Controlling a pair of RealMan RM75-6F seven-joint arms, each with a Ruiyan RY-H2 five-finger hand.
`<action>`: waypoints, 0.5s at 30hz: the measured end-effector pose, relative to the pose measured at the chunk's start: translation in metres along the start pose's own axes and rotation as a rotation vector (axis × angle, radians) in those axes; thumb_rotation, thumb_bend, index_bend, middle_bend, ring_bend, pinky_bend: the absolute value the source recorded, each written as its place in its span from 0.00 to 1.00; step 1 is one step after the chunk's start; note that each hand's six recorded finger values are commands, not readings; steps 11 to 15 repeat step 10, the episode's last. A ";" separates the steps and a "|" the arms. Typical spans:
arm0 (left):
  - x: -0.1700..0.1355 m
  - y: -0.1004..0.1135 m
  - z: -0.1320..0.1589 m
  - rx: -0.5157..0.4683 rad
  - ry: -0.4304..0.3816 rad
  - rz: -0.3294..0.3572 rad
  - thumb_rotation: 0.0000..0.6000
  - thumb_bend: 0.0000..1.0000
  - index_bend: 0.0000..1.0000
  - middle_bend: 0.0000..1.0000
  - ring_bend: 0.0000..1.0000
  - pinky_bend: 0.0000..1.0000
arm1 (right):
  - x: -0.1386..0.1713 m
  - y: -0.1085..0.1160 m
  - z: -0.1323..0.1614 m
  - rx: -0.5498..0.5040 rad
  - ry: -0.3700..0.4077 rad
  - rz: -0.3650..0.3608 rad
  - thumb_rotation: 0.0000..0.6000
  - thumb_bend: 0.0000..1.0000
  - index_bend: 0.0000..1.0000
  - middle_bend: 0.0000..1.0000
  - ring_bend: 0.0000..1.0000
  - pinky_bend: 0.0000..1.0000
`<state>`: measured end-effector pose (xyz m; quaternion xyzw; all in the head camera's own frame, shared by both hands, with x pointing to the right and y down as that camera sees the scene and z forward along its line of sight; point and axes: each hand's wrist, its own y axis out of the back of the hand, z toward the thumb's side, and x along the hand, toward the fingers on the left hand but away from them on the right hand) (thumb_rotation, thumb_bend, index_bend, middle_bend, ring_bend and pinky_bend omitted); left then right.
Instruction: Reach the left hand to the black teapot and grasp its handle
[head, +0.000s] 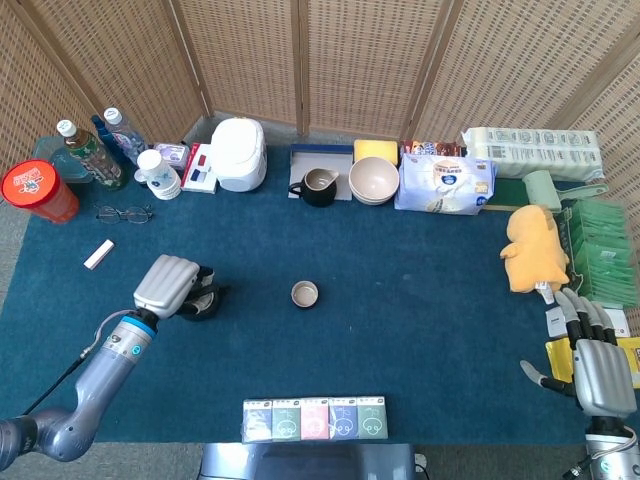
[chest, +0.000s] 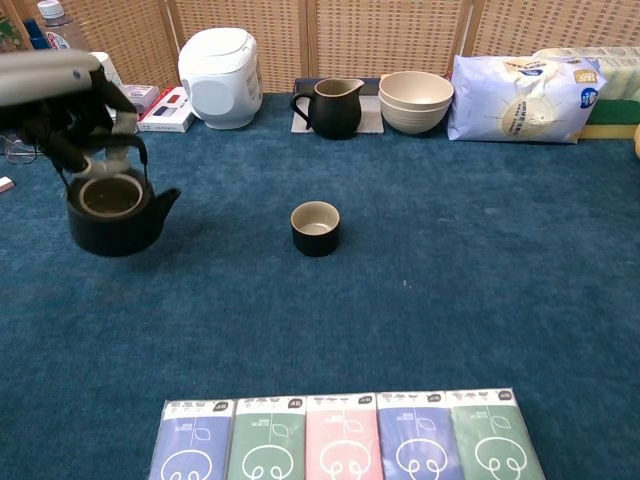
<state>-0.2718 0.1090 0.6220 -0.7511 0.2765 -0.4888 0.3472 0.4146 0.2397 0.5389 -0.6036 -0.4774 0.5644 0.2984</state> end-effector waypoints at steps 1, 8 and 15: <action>0.001 0.004 0.001 -0.003 -0.002 0.009 1.00 0.55 0.78 0.83 0.78 0.94 | 0.000 0.000 0.000 0.000 0.001 0.000 0.88 0.00 0.00 0.00 0.00 0.00; 0.016 0.035 0.014 0.007 -0.031 0.085 1.00 0.53 0.78 0.83 0.78 0.94 | 0.000 0.000 -0.001 -0.002 -0.005 0.003 0.88 0.00 0.00 0.00 0.00 0.00; 0.019 0.040 0.018 0.017 -0.037 0.094 1.00 0.52 0.78 0.83 0.78 0.94 | -0.001 0.001 -0.002 -0.005 -0.008 0.003 0.88 0.00 0.00 0.00 0.00 0.00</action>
